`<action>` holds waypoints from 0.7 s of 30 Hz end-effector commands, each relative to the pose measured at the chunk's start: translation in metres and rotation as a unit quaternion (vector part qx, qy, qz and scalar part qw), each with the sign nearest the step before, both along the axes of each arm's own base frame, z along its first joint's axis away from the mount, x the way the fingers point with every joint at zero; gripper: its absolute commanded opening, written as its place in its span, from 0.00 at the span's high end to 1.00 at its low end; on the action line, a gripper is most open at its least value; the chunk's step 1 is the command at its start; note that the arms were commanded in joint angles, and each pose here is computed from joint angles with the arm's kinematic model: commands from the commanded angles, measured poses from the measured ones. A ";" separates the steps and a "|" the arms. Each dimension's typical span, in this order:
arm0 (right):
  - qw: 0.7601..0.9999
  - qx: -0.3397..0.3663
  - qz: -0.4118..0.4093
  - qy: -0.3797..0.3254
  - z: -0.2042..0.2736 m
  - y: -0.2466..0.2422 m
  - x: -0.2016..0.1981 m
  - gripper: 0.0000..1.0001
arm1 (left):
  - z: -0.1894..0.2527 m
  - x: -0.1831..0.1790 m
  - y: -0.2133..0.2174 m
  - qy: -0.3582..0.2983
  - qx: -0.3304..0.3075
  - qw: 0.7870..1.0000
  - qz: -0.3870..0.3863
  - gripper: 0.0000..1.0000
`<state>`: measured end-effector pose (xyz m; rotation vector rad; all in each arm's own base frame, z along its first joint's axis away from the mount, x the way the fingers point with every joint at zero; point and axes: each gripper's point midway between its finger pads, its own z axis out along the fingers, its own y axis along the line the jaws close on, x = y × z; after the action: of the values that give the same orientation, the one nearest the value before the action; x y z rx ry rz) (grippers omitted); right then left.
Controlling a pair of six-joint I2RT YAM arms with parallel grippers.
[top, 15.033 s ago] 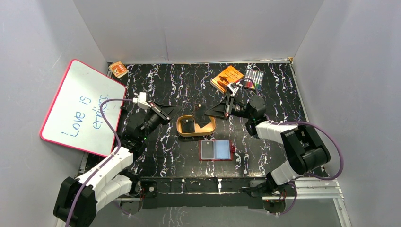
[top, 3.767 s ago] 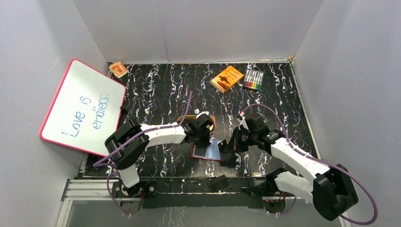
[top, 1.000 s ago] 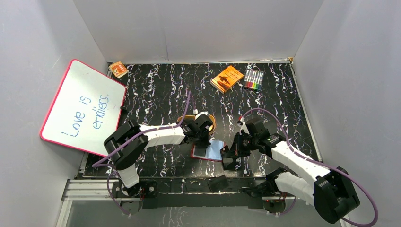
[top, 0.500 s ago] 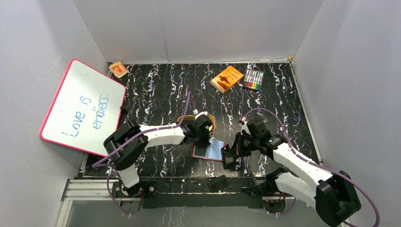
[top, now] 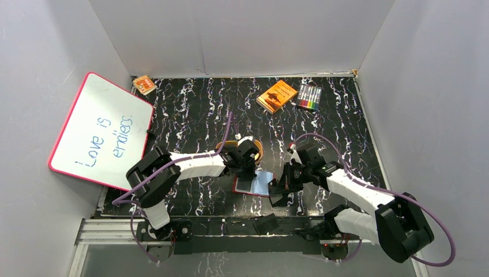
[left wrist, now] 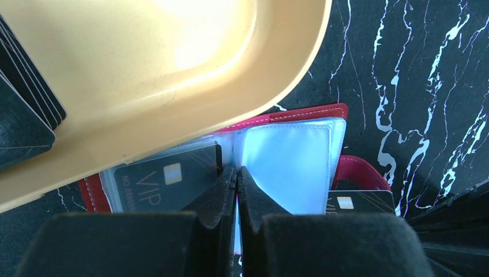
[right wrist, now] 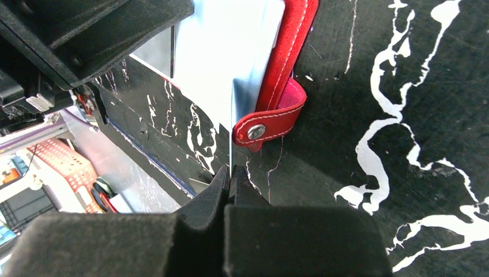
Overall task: Put the credit cards into the card holder
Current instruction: Turn over the card slot in the card holder.
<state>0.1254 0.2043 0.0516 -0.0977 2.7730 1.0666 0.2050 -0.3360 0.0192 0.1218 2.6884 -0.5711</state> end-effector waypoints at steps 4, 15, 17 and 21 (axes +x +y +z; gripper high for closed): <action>0.996 0.071 0.036 -0.051 0.035 0.027 0.019 1.00 | -0.020 -0.020 0.023 0.038 0.048 0.998 -0.006 1.00; 0.994 0.081 0.058 -0.044 0.034 0.037 0.025 1.00 | 0.020 -0.011 0.008 0.015 0.013 1.000 -0.010 0.45; 0.994 0.080 0.060 -0.043 0.034 0.037 0.026 1.00 | 0.025 -0.010 0.008 0.012 0.010 1.000 -0.010 0.43; 0.994 0.081 0.060 -0.043 0.034 0.039 0.028 1.00 | 0.033 -0.010 0.008 0.009 0.005 1.000 -0.009 0.42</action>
<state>0.1373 0.2296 0.0644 -0.2077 2.7310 1.2273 0.1981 -0.3339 0.0319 0.1319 2.7171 -0.5717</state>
